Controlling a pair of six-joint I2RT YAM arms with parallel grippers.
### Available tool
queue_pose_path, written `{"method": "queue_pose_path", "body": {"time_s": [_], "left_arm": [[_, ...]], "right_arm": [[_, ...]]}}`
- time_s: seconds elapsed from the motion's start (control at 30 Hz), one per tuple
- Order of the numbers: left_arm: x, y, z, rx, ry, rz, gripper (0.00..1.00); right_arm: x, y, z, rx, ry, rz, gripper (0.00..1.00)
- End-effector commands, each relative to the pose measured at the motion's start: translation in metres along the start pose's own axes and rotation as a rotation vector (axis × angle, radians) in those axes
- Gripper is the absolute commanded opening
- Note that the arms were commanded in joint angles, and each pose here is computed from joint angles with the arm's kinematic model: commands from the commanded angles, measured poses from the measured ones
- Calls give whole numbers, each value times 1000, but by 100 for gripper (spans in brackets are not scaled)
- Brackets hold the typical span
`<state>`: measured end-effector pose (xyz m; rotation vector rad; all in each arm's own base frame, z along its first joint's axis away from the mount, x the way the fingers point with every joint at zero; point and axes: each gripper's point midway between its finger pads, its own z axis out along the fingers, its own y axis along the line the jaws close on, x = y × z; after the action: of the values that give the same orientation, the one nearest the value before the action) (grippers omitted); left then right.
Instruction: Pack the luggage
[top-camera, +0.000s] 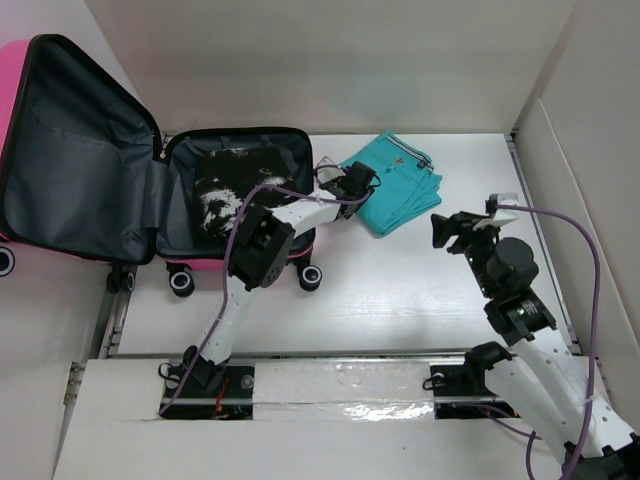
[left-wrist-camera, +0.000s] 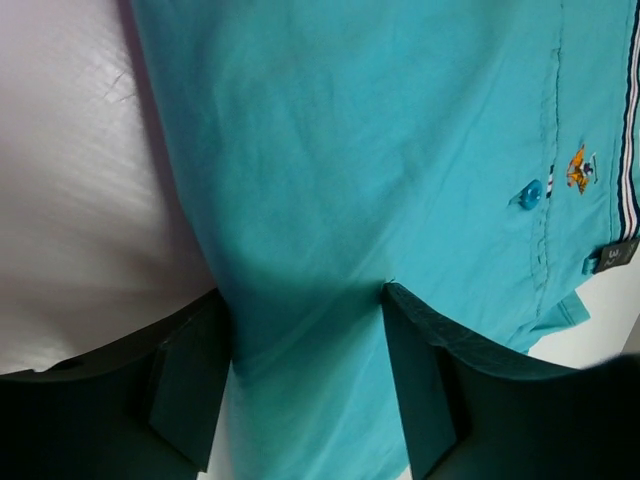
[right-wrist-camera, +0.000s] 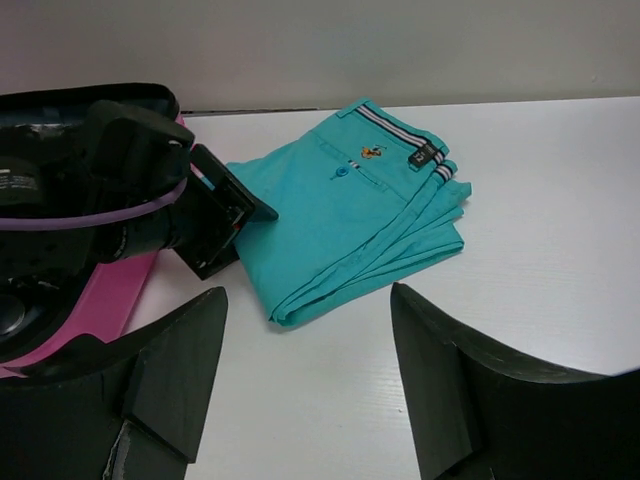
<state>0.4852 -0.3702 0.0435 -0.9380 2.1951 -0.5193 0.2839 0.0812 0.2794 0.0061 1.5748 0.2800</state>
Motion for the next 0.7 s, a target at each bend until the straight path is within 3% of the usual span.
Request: {"method": "queue_pose_path", "body": {"time_s": [0.0,0.17,0.37,0.53,0.67], "left_arm": [[8,21,15,-92,-8,31,55],[7,10,25,-37,-1,42,41],[-11,5,34,18,4,161,0],[-33,-16,20,120,-5,310,0],[-57,-66,-31,280,-22,475,0]], "right_arm": [[-15,3,-3,-20,-56,0,71],[-17,4,-6,-30,-68,2,71],[-20,4,-8,-30,-76,2,71],[-20,4,-8,-30,-79,3,71],[-19,4,-7,-28,-78,4,70]]}}
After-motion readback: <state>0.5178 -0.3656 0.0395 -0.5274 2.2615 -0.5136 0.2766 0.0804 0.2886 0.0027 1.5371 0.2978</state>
